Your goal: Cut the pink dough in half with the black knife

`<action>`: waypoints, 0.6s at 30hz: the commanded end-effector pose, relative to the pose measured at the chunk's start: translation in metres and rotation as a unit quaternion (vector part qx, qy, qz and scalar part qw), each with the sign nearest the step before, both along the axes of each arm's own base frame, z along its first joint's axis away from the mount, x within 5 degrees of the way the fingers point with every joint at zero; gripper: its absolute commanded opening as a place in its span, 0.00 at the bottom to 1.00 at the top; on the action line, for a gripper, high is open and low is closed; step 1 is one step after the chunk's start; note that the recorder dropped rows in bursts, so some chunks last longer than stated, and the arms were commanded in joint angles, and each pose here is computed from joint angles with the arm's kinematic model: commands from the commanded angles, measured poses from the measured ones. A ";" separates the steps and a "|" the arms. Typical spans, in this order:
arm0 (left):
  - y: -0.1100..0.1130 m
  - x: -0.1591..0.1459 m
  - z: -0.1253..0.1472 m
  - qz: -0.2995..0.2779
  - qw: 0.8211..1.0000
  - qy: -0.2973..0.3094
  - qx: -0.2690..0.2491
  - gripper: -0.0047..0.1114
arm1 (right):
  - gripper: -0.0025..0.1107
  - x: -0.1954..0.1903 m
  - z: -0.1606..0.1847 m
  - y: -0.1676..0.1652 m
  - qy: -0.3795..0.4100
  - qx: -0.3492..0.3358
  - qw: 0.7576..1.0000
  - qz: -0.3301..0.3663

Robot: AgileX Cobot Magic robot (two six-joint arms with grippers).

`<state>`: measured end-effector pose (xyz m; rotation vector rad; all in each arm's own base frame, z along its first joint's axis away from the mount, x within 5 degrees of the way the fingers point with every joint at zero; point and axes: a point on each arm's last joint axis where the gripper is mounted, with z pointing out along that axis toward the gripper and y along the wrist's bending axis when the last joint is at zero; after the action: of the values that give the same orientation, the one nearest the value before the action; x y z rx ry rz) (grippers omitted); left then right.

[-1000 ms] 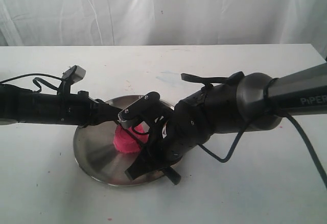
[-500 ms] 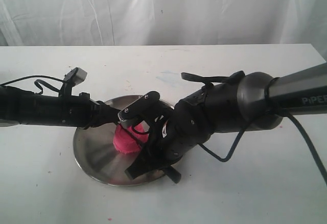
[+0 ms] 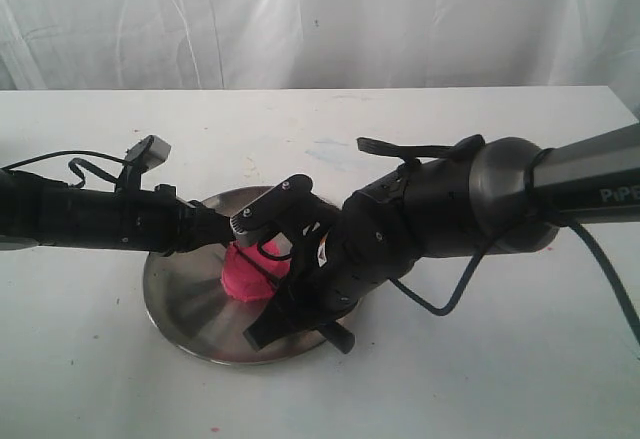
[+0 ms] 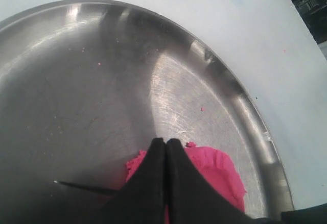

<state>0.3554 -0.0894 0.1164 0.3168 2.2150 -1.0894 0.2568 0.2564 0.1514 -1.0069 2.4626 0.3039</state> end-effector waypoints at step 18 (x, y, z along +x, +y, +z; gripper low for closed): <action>0.003 -0.002 0.032 0.014 0.999 -0.041 0.013 0.04 | 0.02 0.001 -0.005 0.001 0.000 -0.006 1.000 0.007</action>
<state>0.3556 -0.0863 0.1393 0.3292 2.1819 -1.0081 0.2573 0.2569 0.1465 -1.0251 2.4647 0.2952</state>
